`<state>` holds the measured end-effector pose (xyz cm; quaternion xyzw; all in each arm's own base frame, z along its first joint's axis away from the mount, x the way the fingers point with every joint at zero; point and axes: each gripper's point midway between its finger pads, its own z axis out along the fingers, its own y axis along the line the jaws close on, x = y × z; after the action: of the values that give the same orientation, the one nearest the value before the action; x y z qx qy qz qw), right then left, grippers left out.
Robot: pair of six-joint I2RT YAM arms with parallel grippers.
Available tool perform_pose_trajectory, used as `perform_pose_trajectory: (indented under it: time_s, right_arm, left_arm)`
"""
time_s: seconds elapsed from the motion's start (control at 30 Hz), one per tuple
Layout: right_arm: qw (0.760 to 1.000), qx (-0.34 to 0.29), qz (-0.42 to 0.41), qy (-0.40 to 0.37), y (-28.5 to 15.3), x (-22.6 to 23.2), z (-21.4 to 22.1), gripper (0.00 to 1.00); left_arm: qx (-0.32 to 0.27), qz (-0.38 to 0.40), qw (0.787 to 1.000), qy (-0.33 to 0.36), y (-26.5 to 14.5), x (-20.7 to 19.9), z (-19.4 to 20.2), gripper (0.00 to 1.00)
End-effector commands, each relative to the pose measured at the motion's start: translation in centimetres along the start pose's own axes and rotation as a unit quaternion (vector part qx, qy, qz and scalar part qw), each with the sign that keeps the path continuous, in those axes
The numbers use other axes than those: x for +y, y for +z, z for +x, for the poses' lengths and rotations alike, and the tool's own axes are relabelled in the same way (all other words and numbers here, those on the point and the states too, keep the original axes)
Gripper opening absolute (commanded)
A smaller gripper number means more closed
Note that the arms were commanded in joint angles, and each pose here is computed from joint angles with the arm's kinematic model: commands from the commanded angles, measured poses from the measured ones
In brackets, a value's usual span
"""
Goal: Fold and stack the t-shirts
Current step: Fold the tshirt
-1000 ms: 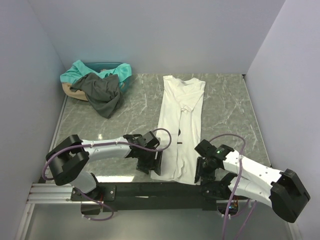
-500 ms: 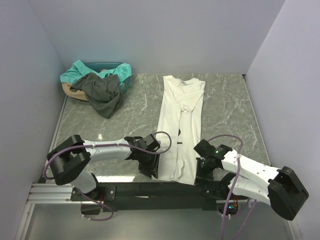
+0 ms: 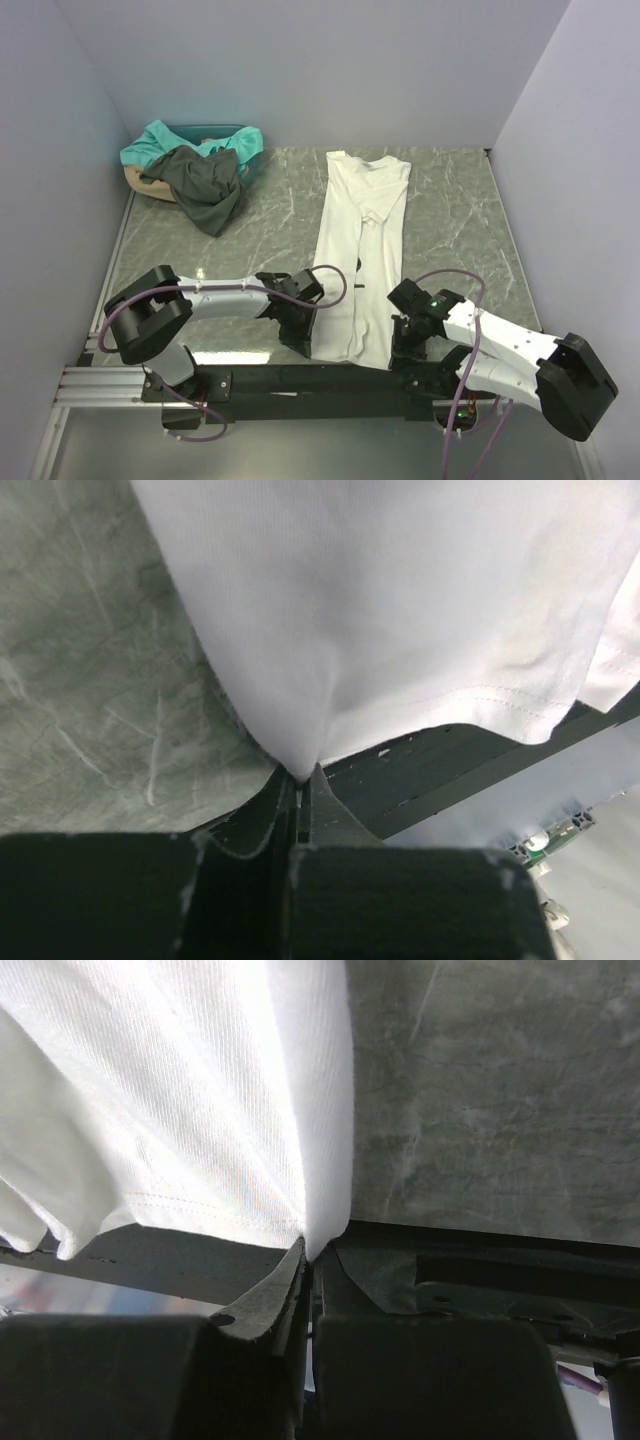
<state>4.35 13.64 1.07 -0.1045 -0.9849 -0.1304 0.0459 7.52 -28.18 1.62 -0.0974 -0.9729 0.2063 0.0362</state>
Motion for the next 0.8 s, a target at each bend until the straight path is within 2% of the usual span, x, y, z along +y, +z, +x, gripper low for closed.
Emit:
perform_pose_trajectory:
  time_s: [0.0,0.4,0.6,0.77]
  right_arm:
    - [1.000,-0.028,0.010,-0.005,-0.2,0.0,-1.0,0.00]
    - [0.997,-0.079,0.008,-0.009,-3.9,1.8,-3.0,0.00]
    - [0.991,-0.125,0.040,-0.013,-5.7,2.5,-6.0,0.00]
    - [0.987,-0.158,0.033,-0.001,-7.2,3.2,-8.7,0.00]
  left_arm:
    - [-0.028,-0.017,0.999,0.024,-0.4,-0.3,-1.4,0.00]
    - [-0.101,-0.023,0.994,0.043,-3.2,-1.3,-3.9,0.00]
    - [-0.149,-0.042,0.986,0.068,-4.6,-2.4,-7.3,0.00]
    - [-0.180,-0.045,0.981,0.060,-6.0,-2.6,-9.9,0.00]
